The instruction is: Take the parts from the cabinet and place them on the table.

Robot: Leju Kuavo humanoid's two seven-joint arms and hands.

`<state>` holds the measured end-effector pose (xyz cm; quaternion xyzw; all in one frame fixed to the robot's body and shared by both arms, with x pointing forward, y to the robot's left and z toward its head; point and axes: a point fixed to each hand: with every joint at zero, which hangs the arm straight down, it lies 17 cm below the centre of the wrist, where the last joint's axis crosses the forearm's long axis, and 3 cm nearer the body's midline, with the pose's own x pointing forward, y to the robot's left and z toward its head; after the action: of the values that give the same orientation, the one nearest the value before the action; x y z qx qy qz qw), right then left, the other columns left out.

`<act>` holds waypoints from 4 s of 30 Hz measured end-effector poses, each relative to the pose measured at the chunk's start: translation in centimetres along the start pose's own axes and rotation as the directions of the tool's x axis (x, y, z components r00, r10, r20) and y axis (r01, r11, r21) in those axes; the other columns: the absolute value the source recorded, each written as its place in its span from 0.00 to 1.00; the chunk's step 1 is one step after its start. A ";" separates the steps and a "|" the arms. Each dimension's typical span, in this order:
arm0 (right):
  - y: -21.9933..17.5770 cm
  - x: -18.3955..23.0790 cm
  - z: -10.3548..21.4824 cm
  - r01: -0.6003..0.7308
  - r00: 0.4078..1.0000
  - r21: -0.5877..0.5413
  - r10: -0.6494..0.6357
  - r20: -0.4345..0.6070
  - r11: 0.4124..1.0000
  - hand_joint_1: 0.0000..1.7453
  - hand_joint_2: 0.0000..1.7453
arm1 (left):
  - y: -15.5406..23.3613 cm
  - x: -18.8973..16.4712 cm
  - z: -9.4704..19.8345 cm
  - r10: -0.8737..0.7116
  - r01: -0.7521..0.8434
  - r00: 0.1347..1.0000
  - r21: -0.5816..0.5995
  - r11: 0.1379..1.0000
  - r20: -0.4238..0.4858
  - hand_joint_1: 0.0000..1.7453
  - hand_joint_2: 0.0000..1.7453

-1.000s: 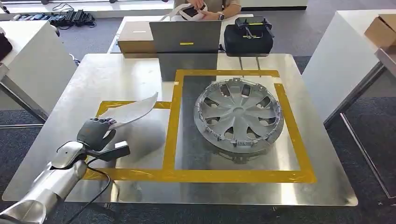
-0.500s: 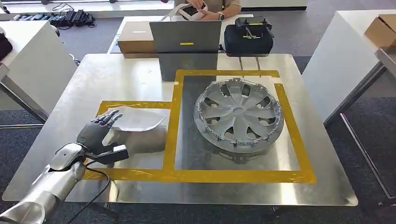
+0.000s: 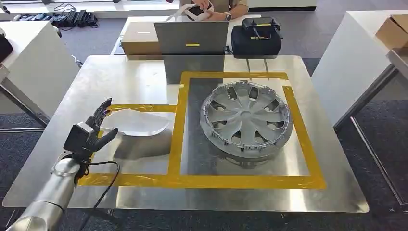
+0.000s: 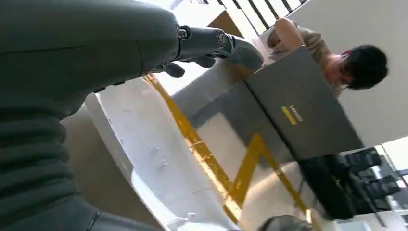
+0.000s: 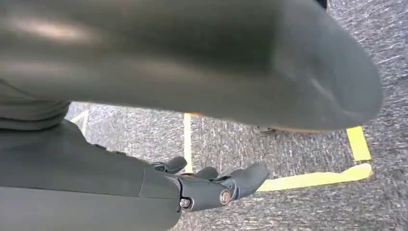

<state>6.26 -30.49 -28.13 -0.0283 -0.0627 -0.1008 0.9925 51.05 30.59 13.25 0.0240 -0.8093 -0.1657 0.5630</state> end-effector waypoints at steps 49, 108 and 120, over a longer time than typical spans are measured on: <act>-0.7 0.5 0.0 -0.022 1.000 -0.009 0.022 0.003 1.000 0.00 0.00 | 1.6 10.6 3.5 0.325 -0.351 0.896 0.033 0.936 0.303 0.00 0.00; -0.8 1.0 -0.1 -0.004 1.000 -0.019 0.005 0.028 1.000 0.00 0.00 | 1.4 -5.1 17.0 0.236 -0.189 0.962 0.294 0.937 -0.136 0.00 0.00; -0.2 1.0 0.0 0.026 0.999 -0.011 -0.025 0.023 1.000 0.00 0.00 | -1.1 -17.6 28.2 0.157 0.044 0.778 0.302 0.952 -0.608 0.00 0.00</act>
<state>7.15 -30.89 -28.03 -0.0340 -0.0738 -0.1134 0.9902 31.35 40.31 -11.78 0.1379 -0.5924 -0.0068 0.7937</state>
